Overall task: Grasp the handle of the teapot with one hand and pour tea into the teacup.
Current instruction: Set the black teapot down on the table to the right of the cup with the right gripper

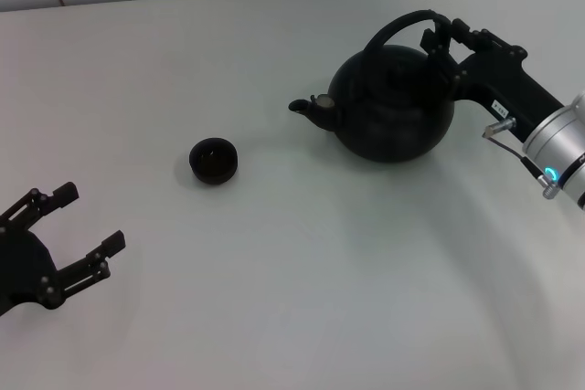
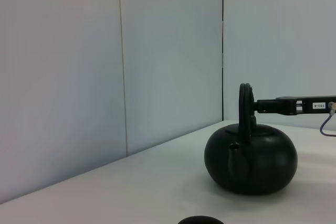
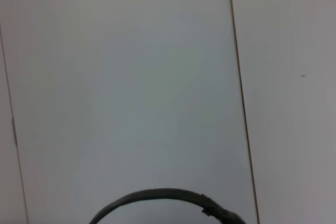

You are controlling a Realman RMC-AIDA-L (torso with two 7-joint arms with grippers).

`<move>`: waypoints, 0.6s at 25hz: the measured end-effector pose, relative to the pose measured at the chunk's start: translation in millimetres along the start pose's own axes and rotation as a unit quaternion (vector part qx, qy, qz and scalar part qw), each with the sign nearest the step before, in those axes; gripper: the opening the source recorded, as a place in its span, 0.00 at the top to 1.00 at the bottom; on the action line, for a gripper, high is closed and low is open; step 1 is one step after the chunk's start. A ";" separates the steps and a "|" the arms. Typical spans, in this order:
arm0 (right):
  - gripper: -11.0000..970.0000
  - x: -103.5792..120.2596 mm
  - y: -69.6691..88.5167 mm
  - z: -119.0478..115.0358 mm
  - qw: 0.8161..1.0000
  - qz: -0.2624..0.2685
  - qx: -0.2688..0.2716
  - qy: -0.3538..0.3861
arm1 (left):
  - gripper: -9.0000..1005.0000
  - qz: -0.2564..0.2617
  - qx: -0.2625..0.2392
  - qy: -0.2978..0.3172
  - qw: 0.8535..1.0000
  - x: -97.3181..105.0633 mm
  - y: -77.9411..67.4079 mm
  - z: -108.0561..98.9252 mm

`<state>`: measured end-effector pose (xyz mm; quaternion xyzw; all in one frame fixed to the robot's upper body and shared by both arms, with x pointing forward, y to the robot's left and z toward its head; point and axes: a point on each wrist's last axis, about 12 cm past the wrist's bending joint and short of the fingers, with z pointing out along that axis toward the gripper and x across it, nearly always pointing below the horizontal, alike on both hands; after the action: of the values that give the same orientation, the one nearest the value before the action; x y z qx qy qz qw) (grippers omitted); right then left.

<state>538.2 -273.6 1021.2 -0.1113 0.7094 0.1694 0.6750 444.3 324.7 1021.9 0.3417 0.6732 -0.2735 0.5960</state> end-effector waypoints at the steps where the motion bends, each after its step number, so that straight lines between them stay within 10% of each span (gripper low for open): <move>1: 0.62 0.0 0.0 -1.0 1.000 0.000 0.000 -0.002 | 0.16 0.000 0.000 0.000 1.000 0.0 0.0 0.0; 15: 0.48 6.3 -1.8 -58.6 0.999 -0.006 -0.016 -0.047 | 0.16 -0.001 0.001 -0.002 1.000 0.0 -0.8 -0.9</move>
<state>484.6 -297.8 1016.6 -0.1182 0.6738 0.1815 0.7065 443.1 324.9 1022.0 0.3411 0.6723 -0.2750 0.5967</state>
